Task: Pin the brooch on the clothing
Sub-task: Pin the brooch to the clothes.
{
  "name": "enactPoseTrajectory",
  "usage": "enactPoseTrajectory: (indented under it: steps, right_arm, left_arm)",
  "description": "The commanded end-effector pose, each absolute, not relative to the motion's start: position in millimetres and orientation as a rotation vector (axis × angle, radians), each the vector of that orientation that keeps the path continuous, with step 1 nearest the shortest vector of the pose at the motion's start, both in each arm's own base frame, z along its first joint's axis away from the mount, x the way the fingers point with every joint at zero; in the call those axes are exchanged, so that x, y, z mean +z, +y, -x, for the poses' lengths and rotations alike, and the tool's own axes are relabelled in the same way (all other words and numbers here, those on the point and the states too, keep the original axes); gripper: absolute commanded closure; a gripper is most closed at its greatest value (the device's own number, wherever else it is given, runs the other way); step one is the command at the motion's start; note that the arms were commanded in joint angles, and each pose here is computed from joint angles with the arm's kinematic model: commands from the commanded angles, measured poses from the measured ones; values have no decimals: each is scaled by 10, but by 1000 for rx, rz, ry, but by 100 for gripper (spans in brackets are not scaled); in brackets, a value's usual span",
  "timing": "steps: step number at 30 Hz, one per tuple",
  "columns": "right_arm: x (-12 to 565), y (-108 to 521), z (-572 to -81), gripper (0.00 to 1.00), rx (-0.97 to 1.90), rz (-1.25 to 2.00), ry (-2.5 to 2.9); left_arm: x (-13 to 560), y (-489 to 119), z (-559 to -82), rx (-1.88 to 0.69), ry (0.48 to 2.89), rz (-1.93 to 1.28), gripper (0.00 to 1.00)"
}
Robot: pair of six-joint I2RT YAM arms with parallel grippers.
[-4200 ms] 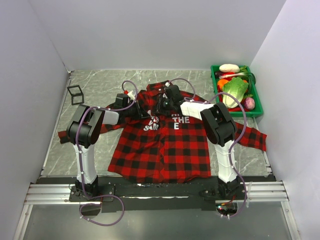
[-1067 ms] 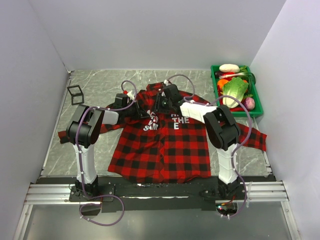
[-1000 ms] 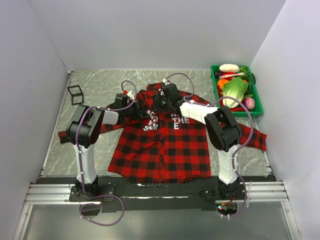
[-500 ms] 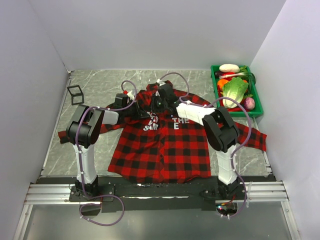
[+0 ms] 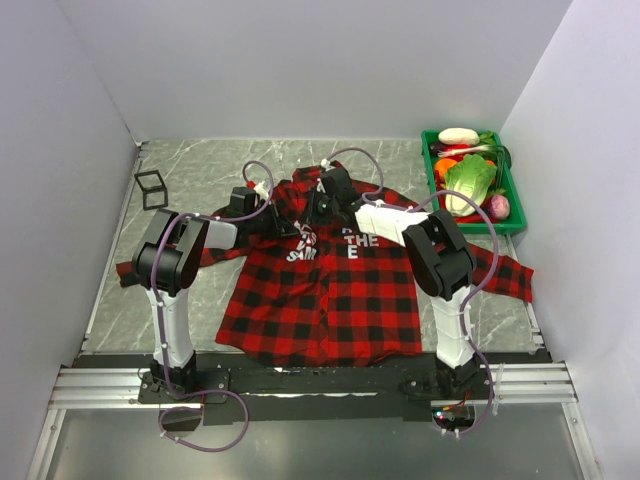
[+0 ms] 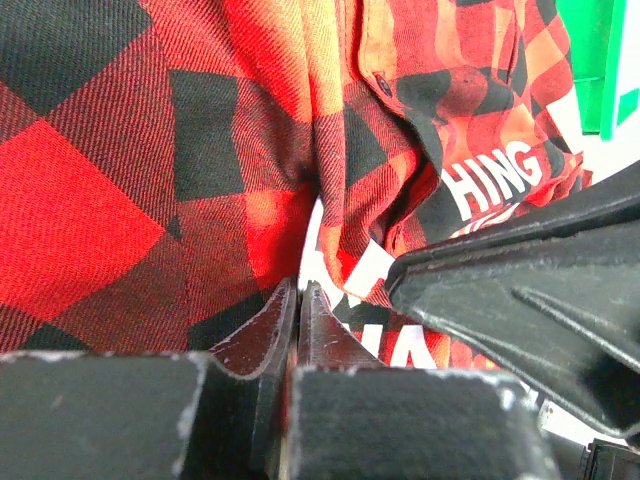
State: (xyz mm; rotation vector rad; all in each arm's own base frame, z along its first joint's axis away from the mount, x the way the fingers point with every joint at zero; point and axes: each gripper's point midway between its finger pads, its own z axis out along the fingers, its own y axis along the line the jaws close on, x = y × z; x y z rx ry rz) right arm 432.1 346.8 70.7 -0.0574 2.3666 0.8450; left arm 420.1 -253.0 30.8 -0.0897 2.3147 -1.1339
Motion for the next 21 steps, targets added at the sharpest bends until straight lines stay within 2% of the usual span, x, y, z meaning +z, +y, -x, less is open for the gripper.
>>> enactPoseTrajectory:
  steps: [1, 21]
  right_arm:
    - [749, 3493, -4445, 85, 863, 43, 2340]
    - [586, 3417, -4427, 87, 838, 15, 2375]
  left_arm:
    - [312, -2538, -4119, -1129, 2345, 82, 99]
    - [325, -2534, -4114, -1126, 2342, 78, 99]
